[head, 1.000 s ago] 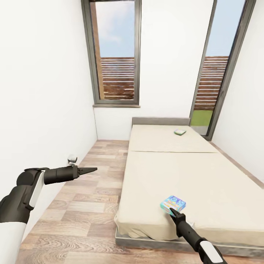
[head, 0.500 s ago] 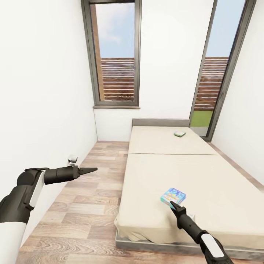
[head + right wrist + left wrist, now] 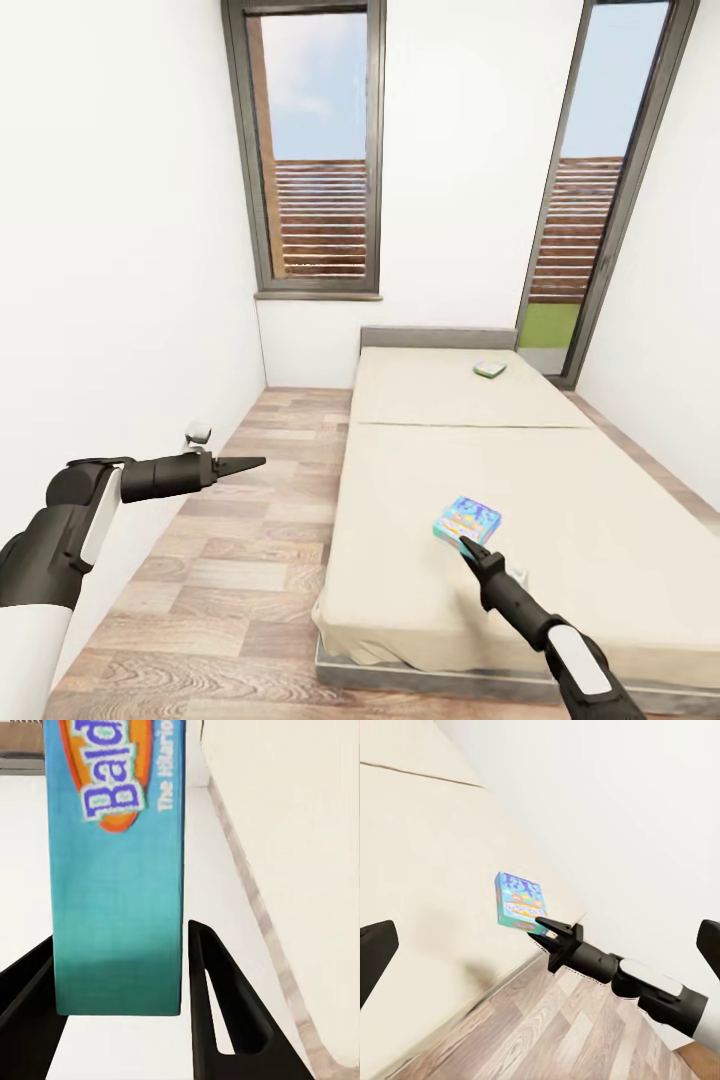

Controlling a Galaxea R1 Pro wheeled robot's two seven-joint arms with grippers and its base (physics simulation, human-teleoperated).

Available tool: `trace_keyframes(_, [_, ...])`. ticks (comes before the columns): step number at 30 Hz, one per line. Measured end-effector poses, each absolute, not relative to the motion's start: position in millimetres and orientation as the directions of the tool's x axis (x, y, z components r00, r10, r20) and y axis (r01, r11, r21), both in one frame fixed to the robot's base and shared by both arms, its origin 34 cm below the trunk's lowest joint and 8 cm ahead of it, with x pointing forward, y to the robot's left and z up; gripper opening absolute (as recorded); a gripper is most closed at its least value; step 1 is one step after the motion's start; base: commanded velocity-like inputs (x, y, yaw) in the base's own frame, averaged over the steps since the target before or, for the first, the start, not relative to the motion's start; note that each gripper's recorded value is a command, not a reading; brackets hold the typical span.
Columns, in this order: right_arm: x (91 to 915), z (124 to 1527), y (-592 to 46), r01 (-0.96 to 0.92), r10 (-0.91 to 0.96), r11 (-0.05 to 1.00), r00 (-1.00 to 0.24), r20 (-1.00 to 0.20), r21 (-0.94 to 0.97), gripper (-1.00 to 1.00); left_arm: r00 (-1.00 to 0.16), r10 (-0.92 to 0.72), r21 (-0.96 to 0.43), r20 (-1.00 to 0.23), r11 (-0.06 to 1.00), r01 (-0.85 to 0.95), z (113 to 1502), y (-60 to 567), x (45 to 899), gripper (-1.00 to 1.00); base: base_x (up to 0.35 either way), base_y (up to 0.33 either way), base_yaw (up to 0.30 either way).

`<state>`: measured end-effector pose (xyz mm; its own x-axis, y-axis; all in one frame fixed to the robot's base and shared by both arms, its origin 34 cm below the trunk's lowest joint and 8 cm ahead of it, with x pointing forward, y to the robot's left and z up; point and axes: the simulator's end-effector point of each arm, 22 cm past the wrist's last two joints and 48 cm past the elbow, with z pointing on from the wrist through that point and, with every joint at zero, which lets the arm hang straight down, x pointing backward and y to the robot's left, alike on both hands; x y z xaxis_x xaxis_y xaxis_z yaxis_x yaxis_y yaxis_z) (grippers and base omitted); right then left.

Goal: Put all the toys in the child's room - the three board games (two on the bed and one on the table), the two jigsaw puzzles on the table, and the tennis ball on the table - inside the toy box on the table in the child's room.

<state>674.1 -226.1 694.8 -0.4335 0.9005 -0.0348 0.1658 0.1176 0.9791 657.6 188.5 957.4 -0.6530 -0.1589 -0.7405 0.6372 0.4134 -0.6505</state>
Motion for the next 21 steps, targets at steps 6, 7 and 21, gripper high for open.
trace_keyframes(6, [686,748,-211,0.034,0.842,0.243,-0.504,-0.193,0.970,-1.00,-0.653,-0.158,-0.651,-0.740,0.413,0.637,968,188,659,1.00,0.000,0.000,0.000])
trace_keyframes(7, [686,753,-206,0.007,0.809,0.296,-0.533,-0.247,0.955,-1.00,-0.653,-0.158,-0.650,-0.740,0.413,0.637,970,188,659,1.00,0.000,0.000,0.000])
trace_keyframes(21, [685,810,-185,-0.094,0.710,0.365,-0.615,-0.342,0.926,-1.00,-0.653,-0.156,-0.649,-0.741,0.417,0.637,994,189,661,1.00,0.000,0.000,0.000])
